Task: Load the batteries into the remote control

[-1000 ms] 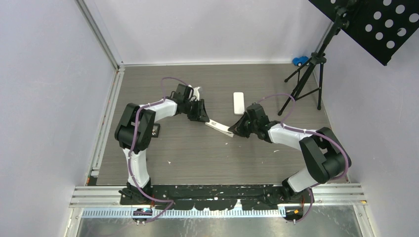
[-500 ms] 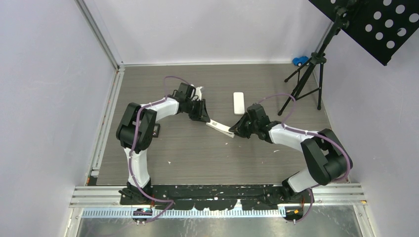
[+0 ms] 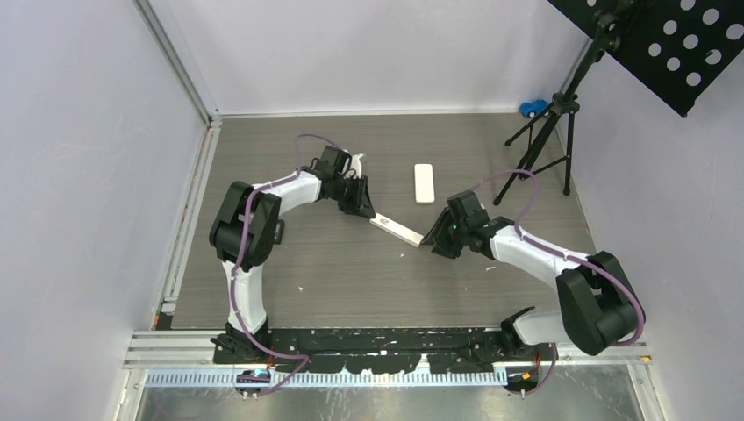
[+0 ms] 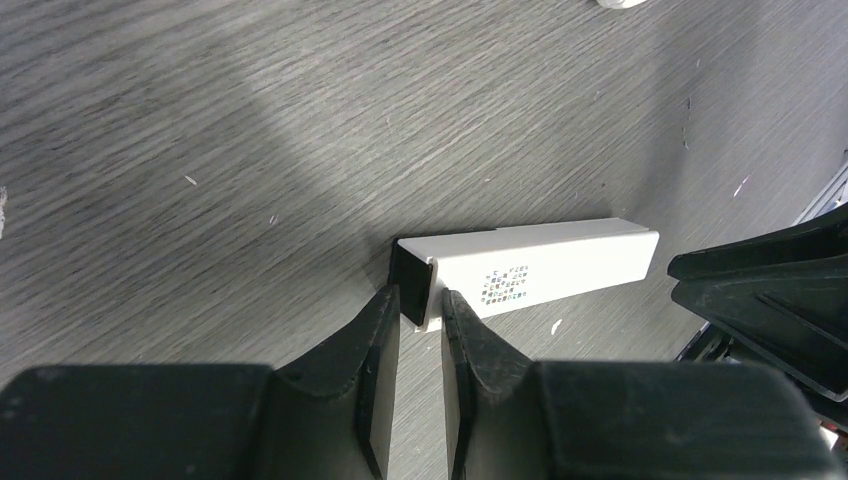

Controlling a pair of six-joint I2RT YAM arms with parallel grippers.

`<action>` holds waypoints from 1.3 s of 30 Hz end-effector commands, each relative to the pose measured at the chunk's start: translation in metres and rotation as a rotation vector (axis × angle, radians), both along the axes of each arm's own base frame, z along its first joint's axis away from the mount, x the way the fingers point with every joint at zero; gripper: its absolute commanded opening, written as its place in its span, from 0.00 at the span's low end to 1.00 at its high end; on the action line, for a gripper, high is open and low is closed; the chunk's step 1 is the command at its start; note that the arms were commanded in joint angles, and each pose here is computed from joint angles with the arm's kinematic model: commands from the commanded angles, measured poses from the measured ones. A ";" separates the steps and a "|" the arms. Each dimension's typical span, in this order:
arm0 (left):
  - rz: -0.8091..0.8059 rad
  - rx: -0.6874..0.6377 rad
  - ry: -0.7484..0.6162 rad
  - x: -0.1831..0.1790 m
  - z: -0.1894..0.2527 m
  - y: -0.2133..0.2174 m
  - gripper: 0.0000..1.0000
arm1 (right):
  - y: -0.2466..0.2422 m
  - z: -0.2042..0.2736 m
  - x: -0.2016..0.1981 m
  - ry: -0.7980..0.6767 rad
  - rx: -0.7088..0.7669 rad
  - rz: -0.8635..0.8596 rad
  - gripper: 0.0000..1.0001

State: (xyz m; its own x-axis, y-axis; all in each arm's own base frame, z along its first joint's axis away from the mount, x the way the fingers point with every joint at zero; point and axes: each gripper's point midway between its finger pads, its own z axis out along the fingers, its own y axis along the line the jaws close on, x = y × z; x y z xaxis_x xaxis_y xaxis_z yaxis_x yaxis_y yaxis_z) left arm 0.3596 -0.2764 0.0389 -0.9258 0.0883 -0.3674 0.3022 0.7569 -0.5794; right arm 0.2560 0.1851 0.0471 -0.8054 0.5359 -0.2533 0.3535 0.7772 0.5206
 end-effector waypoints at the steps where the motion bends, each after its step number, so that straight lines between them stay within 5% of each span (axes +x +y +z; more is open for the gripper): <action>1: 0.024 0.195 0.078 -0.013 -0.050 0.036 0.22 | -0.008 0.005 -0.001 -0.022 -0.031 -0.009 0.48; 7: 0.010 0.175 0.093 -0.016 -0.051 0.033 0.23 | -0.004 0.007 0.010 -0.067 -0.021 0.001 0.58; 13: -0.023 0.164 0.096 -0.019 -0.050 0.031 0.23 | 0.001 0.000 0.019 -0.059 -0.024 -0.003 0.57; 34: -0.039 0.125 0.115 -0.024 -0.050 0.025 0.09 | -0.011 -0.027 0.010 0.006 -0.104 0.003 0.16; 39: -0.039 0.126 0.117 -0.024 -0.051 0.025 0.05 | -0.005 -0.026 0.015 -0.001 -0.084 0.012 0.12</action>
State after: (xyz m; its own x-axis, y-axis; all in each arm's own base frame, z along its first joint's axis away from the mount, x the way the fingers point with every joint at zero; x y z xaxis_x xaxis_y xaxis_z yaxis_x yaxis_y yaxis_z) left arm 0.3564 -0.2808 0.0410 -0.9271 0.1191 -0.3553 0.3289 0.7133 -0.6189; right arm 0.2621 0.1795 0.0180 -0.8186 0.5072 -0.2694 0.3575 0.8172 0.4520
